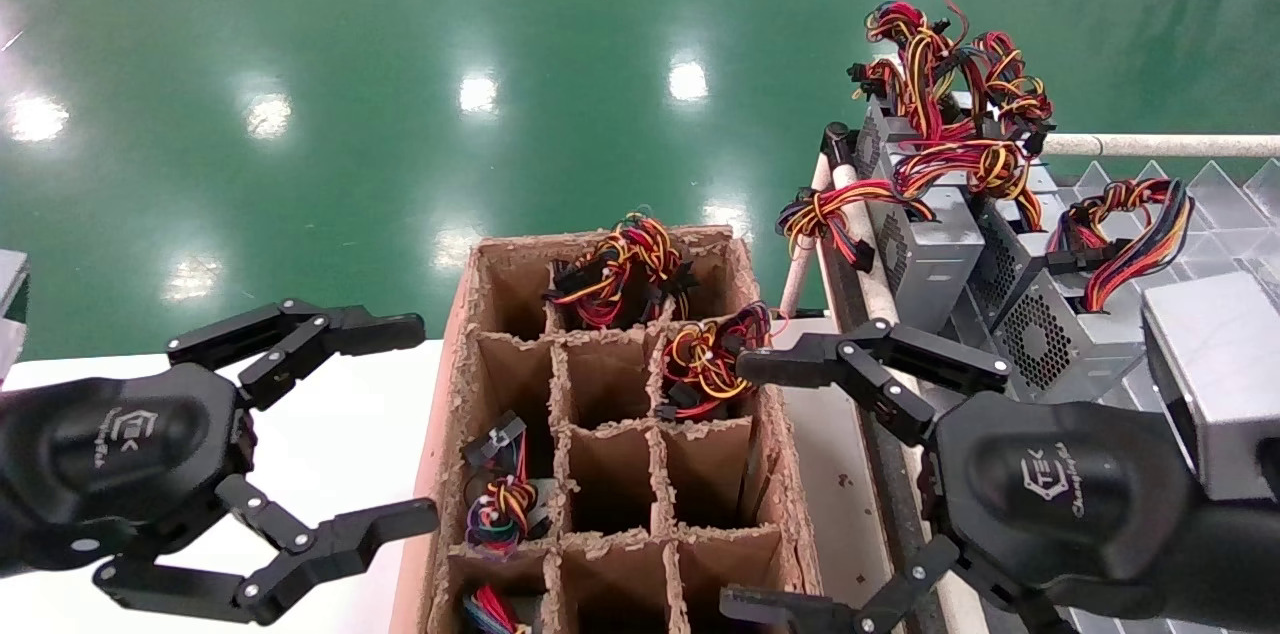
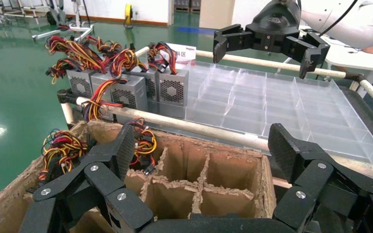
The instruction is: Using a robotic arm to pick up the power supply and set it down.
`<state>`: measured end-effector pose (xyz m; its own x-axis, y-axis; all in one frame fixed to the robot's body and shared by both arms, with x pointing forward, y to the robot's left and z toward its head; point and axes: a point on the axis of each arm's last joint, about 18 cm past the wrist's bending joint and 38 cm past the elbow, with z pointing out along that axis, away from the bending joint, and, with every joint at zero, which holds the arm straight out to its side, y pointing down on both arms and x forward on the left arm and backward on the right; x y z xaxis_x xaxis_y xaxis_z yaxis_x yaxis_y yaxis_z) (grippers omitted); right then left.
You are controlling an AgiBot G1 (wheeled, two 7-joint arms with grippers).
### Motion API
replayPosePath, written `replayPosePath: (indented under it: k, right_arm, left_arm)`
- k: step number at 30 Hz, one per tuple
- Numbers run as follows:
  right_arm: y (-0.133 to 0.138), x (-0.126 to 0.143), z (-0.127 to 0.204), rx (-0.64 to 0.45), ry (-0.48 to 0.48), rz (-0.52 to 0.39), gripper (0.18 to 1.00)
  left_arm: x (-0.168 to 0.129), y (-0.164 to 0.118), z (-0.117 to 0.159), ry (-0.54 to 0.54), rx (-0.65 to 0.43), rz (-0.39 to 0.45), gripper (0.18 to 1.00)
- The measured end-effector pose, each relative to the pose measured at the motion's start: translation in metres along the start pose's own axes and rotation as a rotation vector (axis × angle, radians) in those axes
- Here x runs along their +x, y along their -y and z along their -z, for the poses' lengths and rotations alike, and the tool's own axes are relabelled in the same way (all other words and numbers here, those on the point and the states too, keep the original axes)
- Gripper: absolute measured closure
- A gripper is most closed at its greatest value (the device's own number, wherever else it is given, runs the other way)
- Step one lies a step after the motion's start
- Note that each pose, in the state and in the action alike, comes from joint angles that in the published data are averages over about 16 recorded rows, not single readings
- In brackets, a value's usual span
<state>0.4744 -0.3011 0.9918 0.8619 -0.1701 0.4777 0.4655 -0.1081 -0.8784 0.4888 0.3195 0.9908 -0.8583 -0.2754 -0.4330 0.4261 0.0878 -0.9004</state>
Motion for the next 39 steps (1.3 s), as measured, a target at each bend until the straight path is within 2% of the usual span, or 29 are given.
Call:
replayPosePath:
  k: [39]
  right_arm:
    - [-0.0004,0.0016,0.0013,-0.006,-0.012,-0.001,0.179]
  left_arm:
    - [0.0000,0.0000,0.0000,0.000,0.000,0.000,0.184]
